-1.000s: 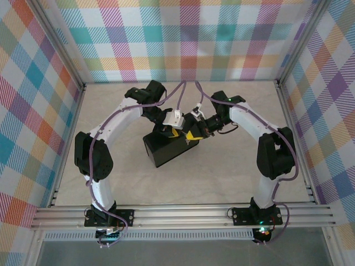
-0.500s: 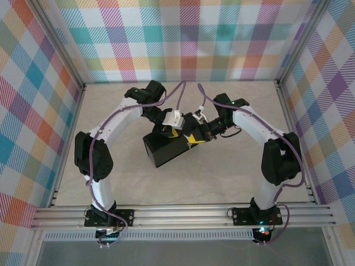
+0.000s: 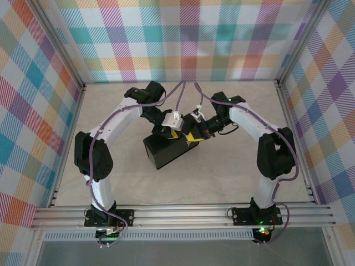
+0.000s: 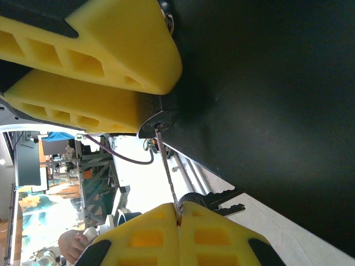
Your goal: Unlock the padlock with the key
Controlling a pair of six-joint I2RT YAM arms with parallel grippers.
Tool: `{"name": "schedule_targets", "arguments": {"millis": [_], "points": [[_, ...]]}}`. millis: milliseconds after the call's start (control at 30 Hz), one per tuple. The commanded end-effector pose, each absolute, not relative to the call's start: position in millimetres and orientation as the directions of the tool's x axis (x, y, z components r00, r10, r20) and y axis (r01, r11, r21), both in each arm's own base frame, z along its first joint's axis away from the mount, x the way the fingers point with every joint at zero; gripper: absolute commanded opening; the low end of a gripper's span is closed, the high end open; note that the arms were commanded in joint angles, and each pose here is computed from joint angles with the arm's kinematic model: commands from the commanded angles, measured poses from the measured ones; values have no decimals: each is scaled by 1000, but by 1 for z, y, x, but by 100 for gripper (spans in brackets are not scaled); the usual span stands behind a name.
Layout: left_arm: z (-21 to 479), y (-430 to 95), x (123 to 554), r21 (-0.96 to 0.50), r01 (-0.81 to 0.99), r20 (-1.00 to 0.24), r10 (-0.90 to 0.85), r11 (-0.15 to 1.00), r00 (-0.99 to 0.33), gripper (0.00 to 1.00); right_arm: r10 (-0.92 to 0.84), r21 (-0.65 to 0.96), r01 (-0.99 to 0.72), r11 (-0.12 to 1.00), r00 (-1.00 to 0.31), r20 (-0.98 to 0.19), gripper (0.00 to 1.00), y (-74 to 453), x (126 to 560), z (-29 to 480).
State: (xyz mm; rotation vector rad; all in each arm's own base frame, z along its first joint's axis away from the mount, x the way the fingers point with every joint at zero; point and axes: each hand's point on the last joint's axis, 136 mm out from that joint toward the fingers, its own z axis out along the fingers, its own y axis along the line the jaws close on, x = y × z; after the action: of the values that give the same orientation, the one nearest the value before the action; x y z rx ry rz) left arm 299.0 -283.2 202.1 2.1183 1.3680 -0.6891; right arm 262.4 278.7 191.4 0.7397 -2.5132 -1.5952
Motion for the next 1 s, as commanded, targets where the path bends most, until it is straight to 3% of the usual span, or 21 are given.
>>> {"name": "schedule_targets", "arguments": {"millis": [0, 967], "points": [[205, -284, 283, 118, 915, -696, 625, -386, 354, 17, -441, 869, -372, 326, -873, -209, 0, 282, 268, 196], [203, -284, 278, 133, 900, -679, 623, -415, 388, 17, -471, 861, -388, 328, -858, -207, 0, 285, 250, 200]]}}
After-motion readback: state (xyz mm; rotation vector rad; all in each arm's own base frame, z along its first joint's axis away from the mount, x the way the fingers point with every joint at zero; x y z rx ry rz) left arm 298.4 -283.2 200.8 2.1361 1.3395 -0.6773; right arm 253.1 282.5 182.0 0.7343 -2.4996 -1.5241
